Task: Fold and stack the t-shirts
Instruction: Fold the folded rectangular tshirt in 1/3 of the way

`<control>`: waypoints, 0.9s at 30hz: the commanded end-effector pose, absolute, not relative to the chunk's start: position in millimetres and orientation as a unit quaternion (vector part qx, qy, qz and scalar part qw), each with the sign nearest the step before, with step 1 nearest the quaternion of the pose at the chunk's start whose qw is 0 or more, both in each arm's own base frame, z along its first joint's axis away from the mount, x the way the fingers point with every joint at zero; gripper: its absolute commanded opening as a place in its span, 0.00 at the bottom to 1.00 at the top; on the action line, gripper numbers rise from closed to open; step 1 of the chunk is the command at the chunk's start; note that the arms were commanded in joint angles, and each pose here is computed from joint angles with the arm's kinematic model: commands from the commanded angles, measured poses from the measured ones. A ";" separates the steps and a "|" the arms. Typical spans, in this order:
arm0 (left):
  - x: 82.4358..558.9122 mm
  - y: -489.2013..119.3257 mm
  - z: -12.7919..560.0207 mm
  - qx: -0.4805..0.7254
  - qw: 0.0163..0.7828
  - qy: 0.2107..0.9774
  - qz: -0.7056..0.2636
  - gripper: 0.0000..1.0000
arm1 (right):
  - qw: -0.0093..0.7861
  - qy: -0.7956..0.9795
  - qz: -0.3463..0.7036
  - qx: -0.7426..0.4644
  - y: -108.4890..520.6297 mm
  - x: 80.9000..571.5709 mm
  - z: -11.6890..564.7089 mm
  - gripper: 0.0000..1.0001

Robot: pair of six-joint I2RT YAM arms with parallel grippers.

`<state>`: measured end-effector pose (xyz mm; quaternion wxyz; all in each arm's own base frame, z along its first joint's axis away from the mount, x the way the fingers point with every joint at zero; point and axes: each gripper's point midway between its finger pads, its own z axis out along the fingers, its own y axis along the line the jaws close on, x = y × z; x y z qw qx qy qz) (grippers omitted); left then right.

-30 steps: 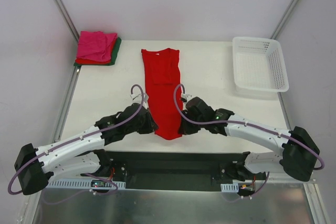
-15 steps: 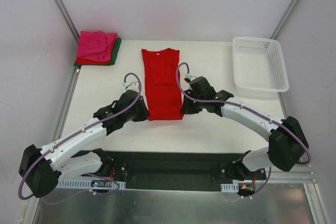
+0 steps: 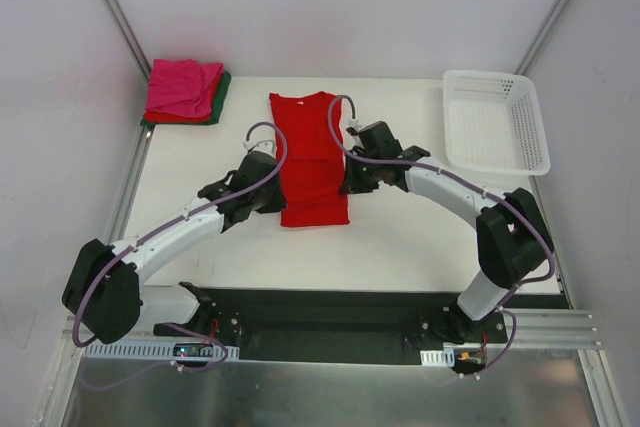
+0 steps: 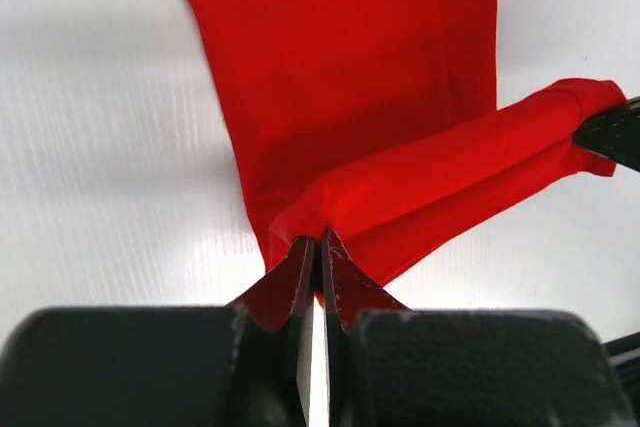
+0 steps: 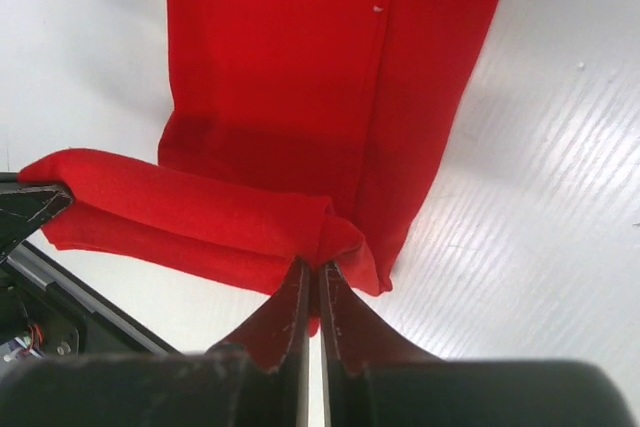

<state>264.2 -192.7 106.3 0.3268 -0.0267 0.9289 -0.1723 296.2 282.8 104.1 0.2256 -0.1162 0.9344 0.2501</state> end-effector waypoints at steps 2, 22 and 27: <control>297.7 -191.2 120.6 -0.014 0.352 0.922 -0.162 0.00 | 0.257 0.928 0.247 -0.111 272.9 335.1 121.0 0.01; 351.6 -171.6 105.0 -0.028 0.343 0.927 -0.147 0.00 | 0.234 0.931 0.264 -0.096 277.1 391.1 98.1 0.01; 360.9 -168.7 95.7 -0.031 0.336 0.930 -0.143 0.00 | 0.227 0.932 0.267 -0.090 276.4 401.5 90.0 0.01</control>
